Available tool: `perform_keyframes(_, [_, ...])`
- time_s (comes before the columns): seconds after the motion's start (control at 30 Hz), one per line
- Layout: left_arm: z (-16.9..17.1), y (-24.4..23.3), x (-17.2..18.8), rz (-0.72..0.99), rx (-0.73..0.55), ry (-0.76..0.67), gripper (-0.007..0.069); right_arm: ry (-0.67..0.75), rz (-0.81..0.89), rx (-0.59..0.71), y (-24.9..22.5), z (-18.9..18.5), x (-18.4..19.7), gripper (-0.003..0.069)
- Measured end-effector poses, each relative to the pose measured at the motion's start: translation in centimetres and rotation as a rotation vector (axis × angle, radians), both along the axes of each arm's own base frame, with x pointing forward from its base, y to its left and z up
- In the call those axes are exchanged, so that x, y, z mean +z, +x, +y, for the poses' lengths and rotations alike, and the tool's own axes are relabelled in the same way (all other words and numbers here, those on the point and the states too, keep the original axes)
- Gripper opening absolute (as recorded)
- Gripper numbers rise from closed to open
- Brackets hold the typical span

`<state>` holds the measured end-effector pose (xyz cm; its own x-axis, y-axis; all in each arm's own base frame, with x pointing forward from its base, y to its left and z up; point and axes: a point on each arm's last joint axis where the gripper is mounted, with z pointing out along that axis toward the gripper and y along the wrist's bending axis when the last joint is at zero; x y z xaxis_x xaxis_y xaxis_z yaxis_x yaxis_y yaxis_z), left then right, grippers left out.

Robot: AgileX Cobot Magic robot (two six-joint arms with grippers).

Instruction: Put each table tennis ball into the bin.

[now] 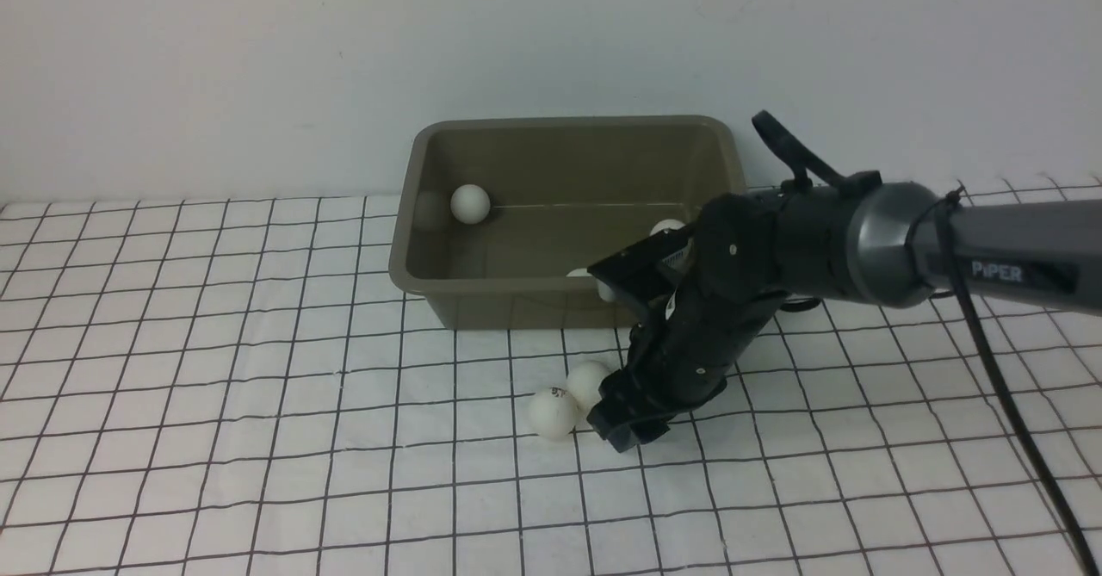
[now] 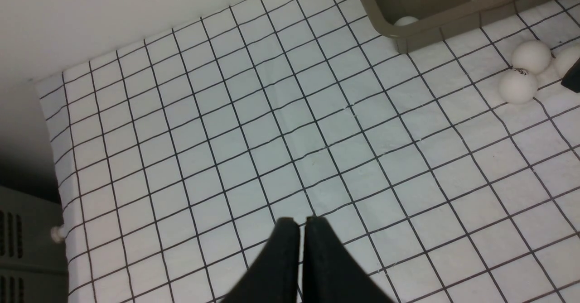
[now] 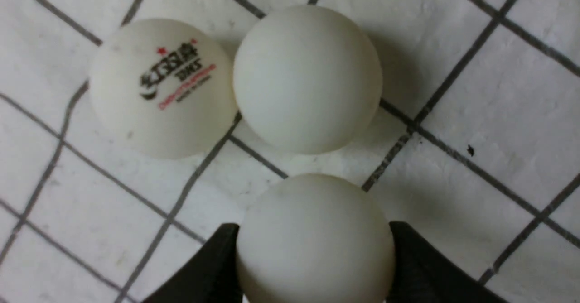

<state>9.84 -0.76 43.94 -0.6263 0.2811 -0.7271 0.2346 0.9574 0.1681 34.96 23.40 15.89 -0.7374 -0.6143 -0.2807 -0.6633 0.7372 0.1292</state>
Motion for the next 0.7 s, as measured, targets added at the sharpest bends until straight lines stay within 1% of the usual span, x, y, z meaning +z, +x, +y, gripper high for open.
perform_keyframes(0.13, [0.0,0.0,0.0,0.000,0.000,0.000,-0.0004,0.041,0.033,0.032,-0.4,0.5,2.9,0.0361])
perform_keyframes(0.27, [0.0,0.0,0.0,0.000,0.000,0.000,-0.0004,0.100,-0.007,0.066,-0.6,1.2,6.6,0.0361])
perform_keyframes(0.37, [0.0,0.0,0.0,0.001,0.000,0.000,-0.0004,0.149,-0.086,0.079,-0.2,1.9,9.5,0.0361])
perform_keyframes(0.4, [0.0,0.0,0.0,0.001,0.000,0.000,-0.0004,0.166,-0.157,0.079,0.5,2.1,10.9,0.0361])
perform_keyframes(0.47, [0.0,0.0,0.0,0.001,0.000,0.000,-0.0004,0.175,-0.262,0.064,1.7,2.2,12.2,0.0361])
perform_keyframes(0.57, [0.0,0.0,0.0,0.001,0.000,0.000,-0.0004,0.195,-0.386,0.017,3.8,1.9,13.0,0.0361])
perform_keyframes(0.63, [0.0,0.0,0.0,0.001,0.000,0.000,-0.0004,0.183,-0.429,-0.018,5.6,1.4,12.0,0.0361])
perform_keyframes(0.7, [0.0,0.0,0.0,0.001,-0.001,-0.002,-0.0004,0.171,-0.433,-0.048,7.2,0.8,10.3,0.0361])
